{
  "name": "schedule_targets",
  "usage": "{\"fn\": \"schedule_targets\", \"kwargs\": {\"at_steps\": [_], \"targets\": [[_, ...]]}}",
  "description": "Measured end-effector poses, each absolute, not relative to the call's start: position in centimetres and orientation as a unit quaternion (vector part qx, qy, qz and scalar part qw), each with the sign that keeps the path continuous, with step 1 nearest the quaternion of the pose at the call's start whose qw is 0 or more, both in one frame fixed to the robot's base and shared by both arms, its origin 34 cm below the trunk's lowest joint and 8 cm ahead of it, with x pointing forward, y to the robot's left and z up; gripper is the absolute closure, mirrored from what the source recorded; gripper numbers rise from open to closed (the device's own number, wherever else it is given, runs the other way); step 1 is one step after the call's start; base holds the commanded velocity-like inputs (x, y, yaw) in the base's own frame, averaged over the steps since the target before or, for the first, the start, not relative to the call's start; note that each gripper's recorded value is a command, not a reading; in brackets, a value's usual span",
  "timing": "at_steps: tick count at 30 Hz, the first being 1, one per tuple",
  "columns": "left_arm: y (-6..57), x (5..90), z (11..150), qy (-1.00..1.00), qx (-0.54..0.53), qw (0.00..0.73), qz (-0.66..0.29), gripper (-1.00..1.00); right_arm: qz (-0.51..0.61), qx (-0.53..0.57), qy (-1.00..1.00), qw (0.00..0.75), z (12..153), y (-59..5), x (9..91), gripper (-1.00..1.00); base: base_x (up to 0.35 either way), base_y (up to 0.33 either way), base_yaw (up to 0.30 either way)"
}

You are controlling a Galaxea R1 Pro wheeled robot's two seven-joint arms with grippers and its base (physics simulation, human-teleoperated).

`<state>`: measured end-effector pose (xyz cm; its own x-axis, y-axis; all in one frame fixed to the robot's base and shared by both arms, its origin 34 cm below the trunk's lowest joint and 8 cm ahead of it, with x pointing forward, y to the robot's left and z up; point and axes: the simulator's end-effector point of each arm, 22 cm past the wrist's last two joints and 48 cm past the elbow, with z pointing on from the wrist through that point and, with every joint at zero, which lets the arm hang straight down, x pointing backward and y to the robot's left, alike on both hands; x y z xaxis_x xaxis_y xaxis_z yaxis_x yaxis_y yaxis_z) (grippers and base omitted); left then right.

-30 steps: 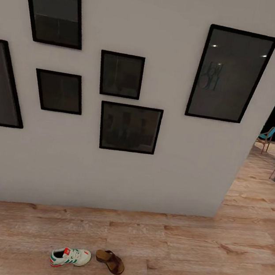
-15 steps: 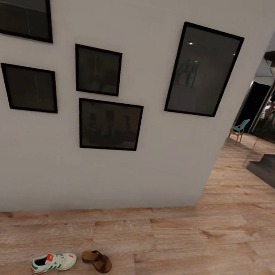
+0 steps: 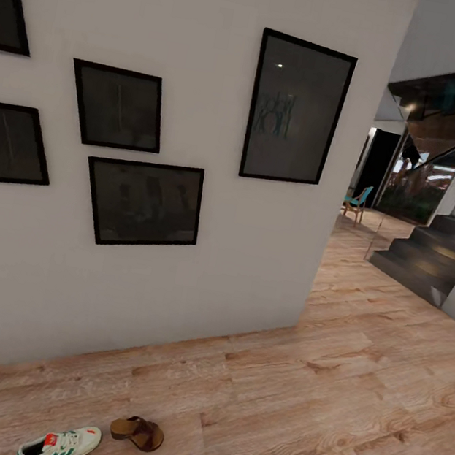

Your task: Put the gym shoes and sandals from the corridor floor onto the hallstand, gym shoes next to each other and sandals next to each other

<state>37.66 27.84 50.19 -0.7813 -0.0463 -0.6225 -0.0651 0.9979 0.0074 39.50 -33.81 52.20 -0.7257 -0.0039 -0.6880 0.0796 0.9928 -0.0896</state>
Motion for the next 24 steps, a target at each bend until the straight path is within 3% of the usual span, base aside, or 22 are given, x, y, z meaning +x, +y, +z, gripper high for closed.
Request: {"fn": "schedule_targets", "kwargs": {"at_steps": [24], "targets": [[27.71, 37.31, 49.93, 0.945, -0.028, 0.324, 0.014, -1.00, -0.057, 0.020, 0.929, 0.365, 51.93, -33.84, 39.17, -1.00, 0.000, 0.000, -0.271]]}}
